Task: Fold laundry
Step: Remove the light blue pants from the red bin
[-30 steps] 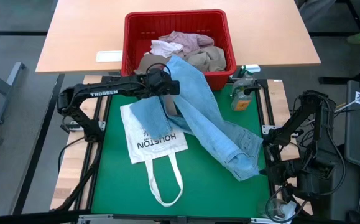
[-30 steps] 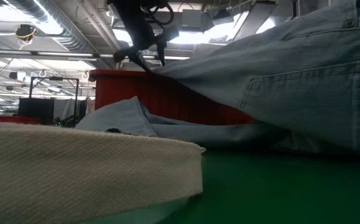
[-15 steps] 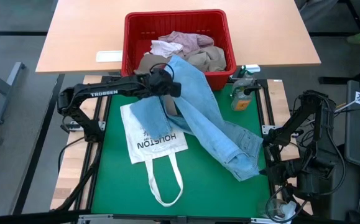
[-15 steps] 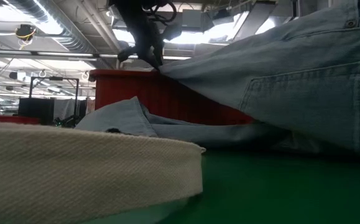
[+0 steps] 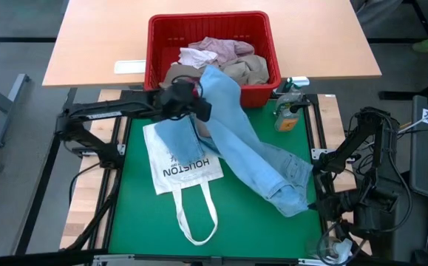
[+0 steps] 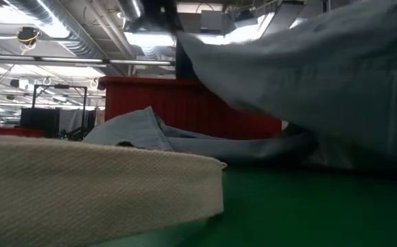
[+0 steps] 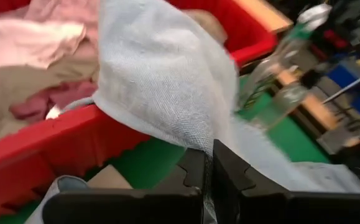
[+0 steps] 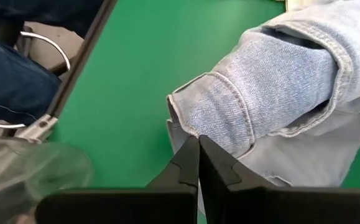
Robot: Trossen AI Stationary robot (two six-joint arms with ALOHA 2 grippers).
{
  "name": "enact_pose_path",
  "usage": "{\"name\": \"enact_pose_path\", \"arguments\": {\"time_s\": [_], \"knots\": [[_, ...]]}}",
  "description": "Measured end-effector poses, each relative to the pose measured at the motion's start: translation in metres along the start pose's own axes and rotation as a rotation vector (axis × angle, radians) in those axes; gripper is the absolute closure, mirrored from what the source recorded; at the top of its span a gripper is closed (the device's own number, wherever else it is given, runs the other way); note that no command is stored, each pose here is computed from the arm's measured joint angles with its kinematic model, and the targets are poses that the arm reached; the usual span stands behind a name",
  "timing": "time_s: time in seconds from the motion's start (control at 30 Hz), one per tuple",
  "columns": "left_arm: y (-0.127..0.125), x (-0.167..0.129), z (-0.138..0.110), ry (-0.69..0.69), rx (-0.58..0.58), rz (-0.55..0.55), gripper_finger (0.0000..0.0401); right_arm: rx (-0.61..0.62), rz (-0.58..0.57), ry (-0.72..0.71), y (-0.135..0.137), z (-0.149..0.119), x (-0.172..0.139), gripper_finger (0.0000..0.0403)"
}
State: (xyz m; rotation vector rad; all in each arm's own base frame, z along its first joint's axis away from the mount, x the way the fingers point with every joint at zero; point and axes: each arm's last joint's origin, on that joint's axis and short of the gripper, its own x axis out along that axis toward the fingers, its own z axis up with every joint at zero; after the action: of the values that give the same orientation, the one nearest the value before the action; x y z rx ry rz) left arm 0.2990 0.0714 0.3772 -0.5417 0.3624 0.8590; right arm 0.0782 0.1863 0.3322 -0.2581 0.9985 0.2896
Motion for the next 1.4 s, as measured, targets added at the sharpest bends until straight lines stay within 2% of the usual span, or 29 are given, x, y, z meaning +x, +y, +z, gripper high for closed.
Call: {"name": "enact_pose_path", "arguments": {"time_s": [0.17, 0.3, 0.43, 0.63, 0.77, 1.1, 1.4], "knots": [[-0.016, -0.044, 0.002, -0.038, 0.016, -0.096, 0.0399, -0.024, 0.011, -0.051, 0.004, 0.004, 0.001, 0.0402], [-0.028, -0.072, -0.006, -0.029, 0.061, -0.145, 0.0399, -0.048, 0.008, -0.099, 0.009, 0.009, 0.004, 0.0402], [-0.035, -0.095, -0.023, 0.045, 0.131, -0.142, 0.04, -0.092, -0.004, -0.129, 0.019, 0.015, 0.012, 0.0402], [-0.038, -0.124, -0.054, 0.172, 0.138, -0.144, 0.04, -0.149, -0.023, -0.132, 0.04, 0.021, 0.033, 0.0402], [-0.037, -0.142, -0.073, 0.304, 0.111, -0.16, 0.0401, -0.198, -0.035, -0.12, 0.054, 0.024, 0.05, 0.0402], [-0.045, -0.177, -0.112, 0.59, -0.025, -0.196, 0.0401, -0.263, -0.019, -0.084, 0.079, 0.026, 0.081, 0.0402], [-0.063, -0.177, -0.149, 0.716, 0.028, -0.152, 0.0394, -0.289, -0.009, -0.072, 0.081, 0.026, 0.084, 0.0402]]}}
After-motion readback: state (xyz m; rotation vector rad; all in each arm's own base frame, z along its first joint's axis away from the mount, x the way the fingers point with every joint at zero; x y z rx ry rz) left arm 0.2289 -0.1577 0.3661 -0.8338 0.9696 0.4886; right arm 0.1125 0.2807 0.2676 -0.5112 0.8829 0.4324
